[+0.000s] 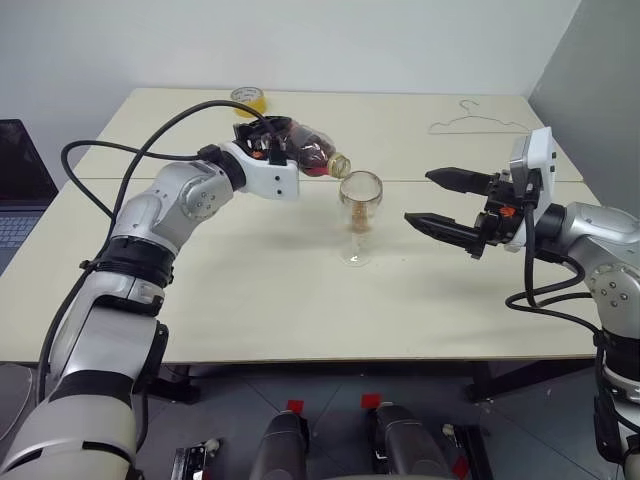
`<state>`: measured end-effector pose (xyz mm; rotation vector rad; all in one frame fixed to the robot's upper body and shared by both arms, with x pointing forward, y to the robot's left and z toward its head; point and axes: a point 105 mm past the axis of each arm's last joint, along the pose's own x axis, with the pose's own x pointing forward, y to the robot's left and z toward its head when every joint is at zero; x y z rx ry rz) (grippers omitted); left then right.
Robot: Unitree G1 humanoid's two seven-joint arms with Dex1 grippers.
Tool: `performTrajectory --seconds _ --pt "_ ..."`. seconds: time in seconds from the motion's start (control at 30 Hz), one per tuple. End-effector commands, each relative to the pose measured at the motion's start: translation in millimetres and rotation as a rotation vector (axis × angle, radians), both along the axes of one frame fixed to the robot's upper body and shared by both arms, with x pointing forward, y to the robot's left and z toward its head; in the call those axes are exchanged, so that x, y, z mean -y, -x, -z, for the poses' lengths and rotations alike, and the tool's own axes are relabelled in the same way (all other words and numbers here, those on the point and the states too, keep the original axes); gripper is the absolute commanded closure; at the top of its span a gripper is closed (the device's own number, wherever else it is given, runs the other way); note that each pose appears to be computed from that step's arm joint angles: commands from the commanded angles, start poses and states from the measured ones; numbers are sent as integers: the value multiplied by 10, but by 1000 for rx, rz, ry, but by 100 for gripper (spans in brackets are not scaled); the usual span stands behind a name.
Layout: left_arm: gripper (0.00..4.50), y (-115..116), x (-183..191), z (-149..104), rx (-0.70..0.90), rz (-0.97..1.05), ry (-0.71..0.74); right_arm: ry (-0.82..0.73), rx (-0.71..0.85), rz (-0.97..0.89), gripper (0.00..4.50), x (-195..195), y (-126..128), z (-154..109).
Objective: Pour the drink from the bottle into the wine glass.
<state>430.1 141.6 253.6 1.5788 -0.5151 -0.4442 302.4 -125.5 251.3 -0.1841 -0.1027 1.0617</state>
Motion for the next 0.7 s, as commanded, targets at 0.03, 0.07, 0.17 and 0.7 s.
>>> performTrajectory --seconds 0.03,0.07,0.17,0.7 --pt "143 44 64 -278 89 34 17 -2 44 -2 0 -9 25 -75" --pt "143 43 66 -273 85 35 16 -3 43 -1 0 -8 25 -74" --pt "143 42 67 -276 83 39 16 -3 41 1 0 -5 21 -71" --pt "143 28 97 -352 114 49 -2 -6 28 1 0 -4 5 -47"
